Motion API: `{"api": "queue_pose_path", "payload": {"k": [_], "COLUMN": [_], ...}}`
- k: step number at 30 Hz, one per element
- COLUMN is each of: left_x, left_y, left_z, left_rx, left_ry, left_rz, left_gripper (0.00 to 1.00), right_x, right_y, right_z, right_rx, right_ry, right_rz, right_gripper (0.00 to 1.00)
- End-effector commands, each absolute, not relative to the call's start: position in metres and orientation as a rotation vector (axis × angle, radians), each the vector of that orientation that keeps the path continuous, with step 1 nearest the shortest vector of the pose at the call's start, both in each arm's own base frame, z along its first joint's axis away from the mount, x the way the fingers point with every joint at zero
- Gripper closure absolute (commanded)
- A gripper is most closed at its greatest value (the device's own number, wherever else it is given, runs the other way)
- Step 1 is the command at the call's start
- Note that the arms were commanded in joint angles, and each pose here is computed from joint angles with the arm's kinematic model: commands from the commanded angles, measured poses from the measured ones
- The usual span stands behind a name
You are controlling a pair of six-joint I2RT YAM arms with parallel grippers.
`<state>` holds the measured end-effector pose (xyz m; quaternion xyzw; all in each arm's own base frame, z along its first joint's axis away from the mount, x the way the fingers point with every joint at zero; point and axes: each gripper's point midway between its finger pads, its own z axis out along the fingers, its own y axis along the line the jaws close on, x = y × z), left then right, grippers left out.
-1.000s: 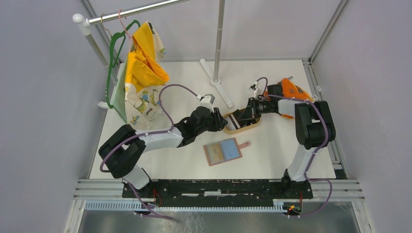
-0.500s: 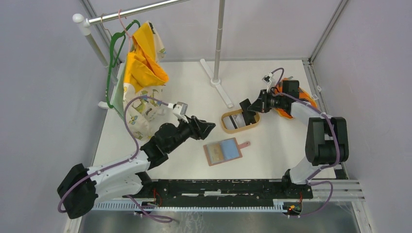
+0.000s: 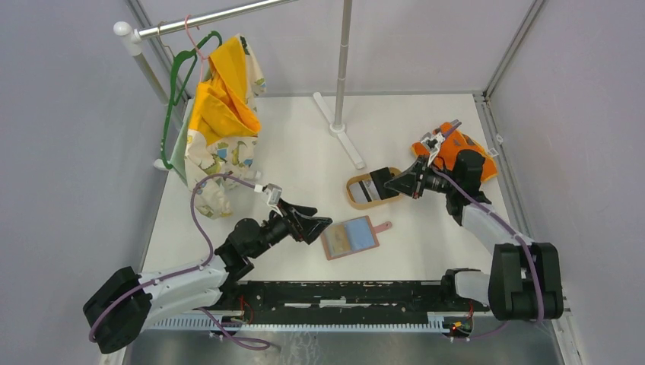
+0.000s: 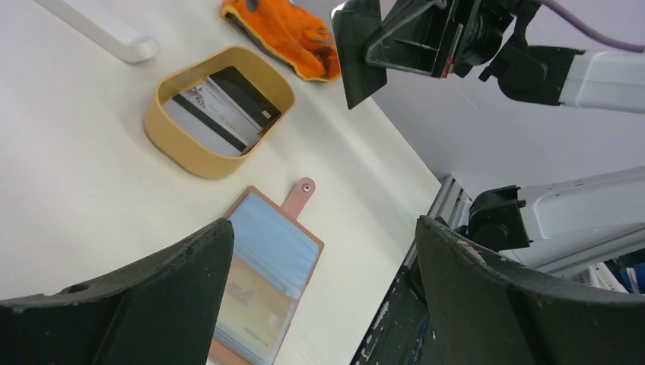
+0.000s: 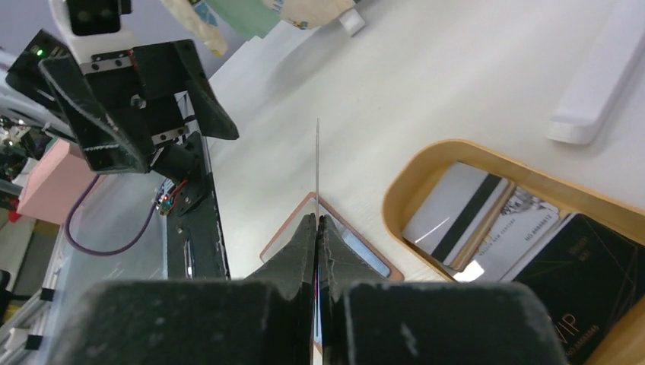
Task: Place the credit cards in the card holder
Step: Pick up the credit card from the storage box, then insert the credit card into the card holder.
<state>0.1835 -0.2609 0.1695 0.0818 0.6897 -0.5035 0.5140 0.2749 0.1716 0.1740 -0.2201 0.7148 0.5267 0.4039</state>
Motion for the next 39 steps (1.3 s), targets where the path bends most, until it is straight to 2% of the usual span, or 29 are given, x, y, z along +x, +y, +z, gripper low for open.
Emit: {"api": "queue_pose_path", "payload": {"k": [1, 6, 14, 22, 28, 35, 36, 39], "left_x": [0.174, 0.173, 0.167, 0.166, 0.17, 0.165, 0.165, 0.163], "left_y": [-0.273, -0.287, -0.316, -0.336, -0.346, -0.36, -0.361, -0.363], "left_z": [0.215, 0.21, 0.194, 0.187, 0.189, 0.192, 0.192, 0.19], "left_rx": [0.222, 0.265, 0.351, 0.395, 0.394, 0.441, 0.446, 0.463], "left_ry": [1.48, 1.467, 1.438, 1.414, 1.401, 1.385, 1.386, 1.389], "left_rz": [-1.351, -1.342, -1.305, -1.297, -1.315, -1.358, -1.362, -1.371], "left_gripper": [0.07, 0.08, 0.15, 0.22, 0.31, 0.56, 0.62, 0.88], "right_x": [0.252, 0.225, 0.192, 0.18, 0.173, 0.17, 0.17, 0.17], "right_y": [0.183, 0.205, 0.234, 0.245, 0.25, 0.252, 0.253, 0.253], "right_z": [0.206, 0.204, 0.199, 0.195, 0.193, 0.193, 0.193, 0.193], "right_rx": [-0.726, -0.871, -1.049, -1.104, -1.133, -1.148, -1.149, -1.151], "right_ry": [1.585, 1.501, 1.424, 1.409, 1.402, 1.395, 1.394, 1.393], "right_rz": [1.291, 1.322, 1.417, 1.463, 1.489, 1.501, 1.501, 1.499], "right_gripper": [1.0, 1.0, 1.0, 1.0, 1.0, 1.0, 1.0, 1.0]}}
